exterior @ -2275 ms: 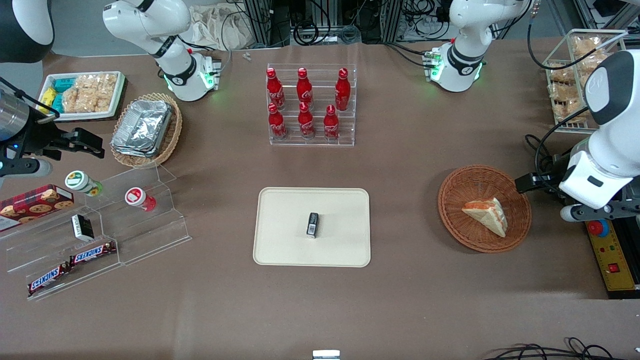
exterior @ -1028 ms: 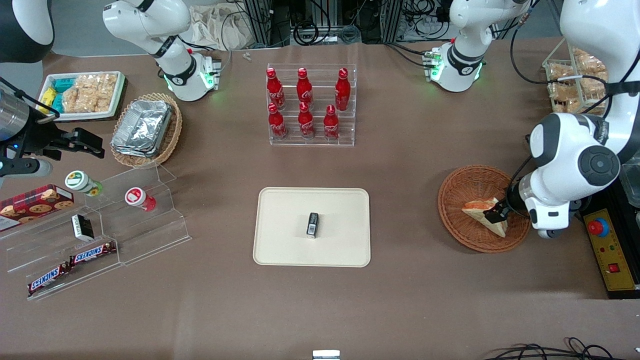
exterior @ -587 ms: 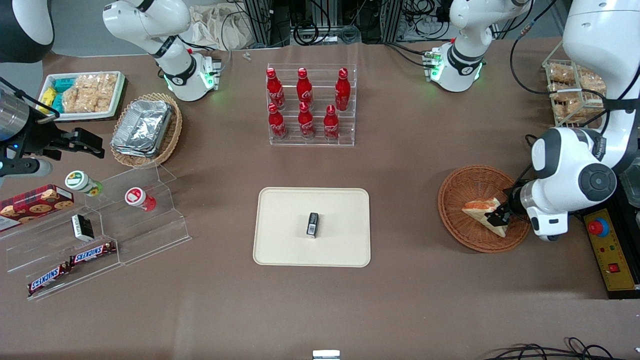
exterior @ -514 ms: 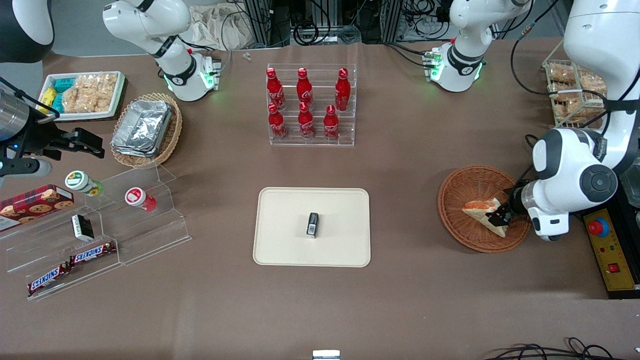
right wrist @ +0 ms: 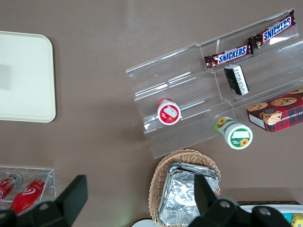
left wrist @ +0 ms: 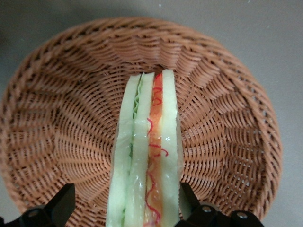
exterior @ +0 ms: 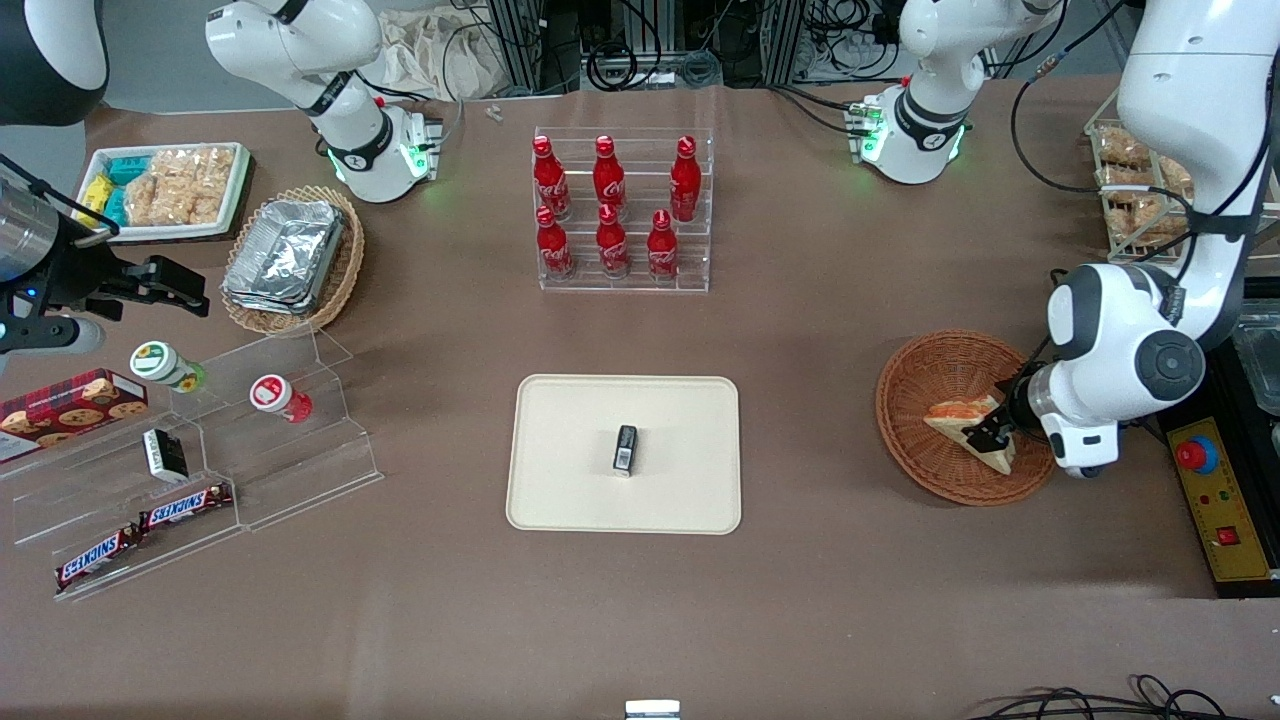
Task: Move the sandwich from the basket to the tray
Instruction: 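Close the left gripper on the sandwich and lift it, then carry the held sandwich with the left gripper over to the cream tray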
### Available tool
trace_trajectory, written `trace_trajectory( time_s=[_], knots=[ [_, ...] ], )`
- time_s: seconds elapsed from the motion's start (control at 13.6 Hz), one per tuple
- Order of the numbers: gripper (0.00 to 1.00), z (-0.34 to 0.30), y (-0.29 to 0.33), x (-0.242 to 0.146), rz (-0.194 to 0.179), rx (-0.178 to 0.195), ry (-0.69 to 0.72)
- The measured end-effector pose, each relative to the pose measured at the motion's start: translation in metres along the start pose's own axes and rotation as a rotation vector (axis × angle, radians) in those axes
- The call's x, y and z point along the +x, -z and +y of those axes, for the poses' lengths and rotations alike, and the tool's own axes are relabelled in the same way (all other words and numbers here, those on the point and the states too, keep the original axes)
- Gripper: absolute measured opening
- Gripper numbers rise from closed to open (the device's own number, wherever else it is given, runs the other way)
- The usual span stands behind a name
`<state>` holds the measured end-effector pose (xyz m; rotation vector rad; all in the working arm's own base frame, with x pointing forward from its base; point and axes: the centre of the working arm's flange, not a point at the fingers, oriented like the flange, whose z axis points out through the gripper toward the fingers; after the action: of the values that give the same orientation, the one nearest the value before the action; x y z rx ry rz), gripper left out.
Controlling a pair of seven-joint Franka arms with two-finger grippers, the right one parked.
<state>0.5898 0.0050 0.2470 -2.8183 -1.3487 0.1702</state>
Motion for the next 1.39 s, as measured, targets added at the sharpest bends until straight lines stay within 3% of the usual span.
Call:
trace_trajectory(
  time_s=[0.22, 0.29, 0.51, 0.66, 0.88, 1.1, 1.39],
  knots=[
    [0.96, 0.000, -0.006, -0.003, 0.001, -0.005, 0.034],
    [0.89, 0.002, -0.005, -0.005, 0.004, -0.008, 0.034],
    [0.52, 0.007, 0.003, -0.005, 0.036, -0.009, 0.009],
    [0.39, 0.009, 0.011, -0.003, 0.055, -0.015, 0.003],
    [0.33, 0.014, 0.036, -0.004, 0.083, -0.022, -0.018],
    [0.19, 0.033, 0.091, -0.015, 0.085, 0.011, -0.080],
    [0.19, 0.057, 0.157, -0.035, 0.084, 0.033, -0.257]
  ],
)
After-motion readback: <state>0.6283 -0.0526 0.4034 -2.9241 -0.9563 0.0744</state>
